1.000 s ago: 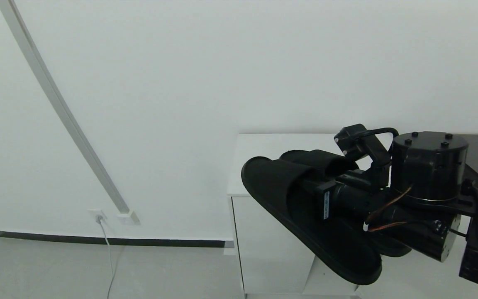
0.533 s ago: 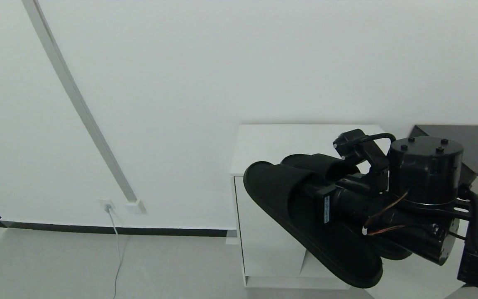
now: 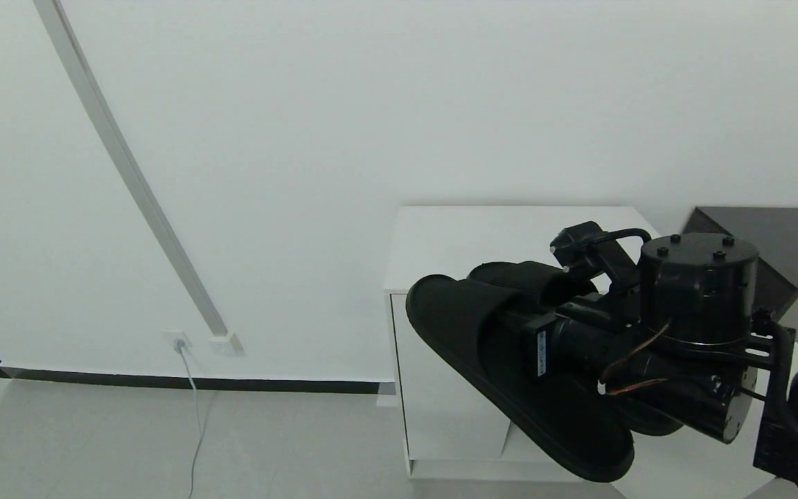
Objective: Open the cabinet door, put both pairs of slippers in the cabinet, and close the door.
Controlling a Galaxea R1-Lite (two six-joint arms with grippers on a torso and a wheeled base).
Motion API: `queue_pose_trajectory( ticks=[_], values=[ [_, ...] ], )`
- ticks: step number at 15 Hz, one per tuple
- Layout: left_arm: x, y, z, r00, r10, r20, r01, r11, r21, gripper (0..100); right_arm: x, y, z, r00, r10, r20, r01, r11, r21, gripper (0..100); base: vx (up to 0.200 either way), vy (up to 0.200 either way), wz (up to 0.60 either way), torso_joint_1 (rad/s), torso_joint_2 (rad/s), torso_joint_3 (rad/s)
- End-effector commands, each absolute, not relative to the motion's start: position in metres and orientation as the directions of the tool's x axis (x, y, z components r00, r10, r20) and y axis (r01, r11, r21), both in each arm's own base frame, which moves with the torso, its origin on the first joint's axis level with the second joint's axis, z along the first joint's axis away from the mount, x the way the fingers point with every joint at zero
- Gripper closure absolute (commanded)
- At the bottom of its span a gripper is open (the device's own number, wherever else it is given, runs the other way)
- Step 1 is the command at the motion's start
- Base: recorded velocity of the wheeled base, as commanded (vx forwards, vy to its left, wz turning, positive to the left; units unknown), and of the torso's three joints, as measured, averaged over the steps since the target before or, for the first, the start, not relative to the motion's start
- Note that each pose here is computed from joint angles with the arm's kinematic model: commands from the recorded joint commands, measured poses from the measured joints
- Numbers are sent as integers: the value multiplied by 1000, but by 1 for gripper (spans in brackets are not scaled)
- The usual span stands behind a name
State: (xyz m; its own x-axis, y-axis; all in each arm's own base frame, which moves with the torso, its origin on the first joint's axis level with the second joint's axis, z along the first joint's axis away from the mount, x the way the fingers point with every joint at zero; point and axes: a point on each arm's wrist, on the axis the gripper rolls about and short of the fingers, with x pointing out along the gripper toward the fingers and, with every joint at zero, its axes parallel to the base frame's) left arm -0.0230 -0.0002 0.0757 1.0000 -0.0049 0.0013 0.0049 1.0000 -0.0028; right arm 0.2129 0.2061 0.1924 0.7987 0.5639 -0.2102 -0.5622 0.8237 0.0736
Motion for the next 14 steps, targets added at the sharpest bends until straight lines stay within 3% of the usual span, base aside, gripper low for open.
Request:
queue_pose_trajectory(
  ticks=[1, 3, 14],
  values=[
    [-23, 0, 76, 1000, -5, 2, 5, 1000, -3, 100, 214, 207, 190, 797, 564, -218, -563, 823, 72, 100, 0, 0, 0, 0, 0, 0],
    [-23, 0, 76, 1000, -5, 0, 5, 1000, -3, 100, 213, 208, 190, 795, 566, -219, -566, 822, 71, 100, 0, 0, 0, 0, 0, 0],
    [-23, 0, 76, 1000, -5, 0, 5, 1000, -5, 100, 211, 209, 181, 785, 567, -249, -571, 819, 63, 100, 0, -200, 0, 2, 2, 1]
  ],
)
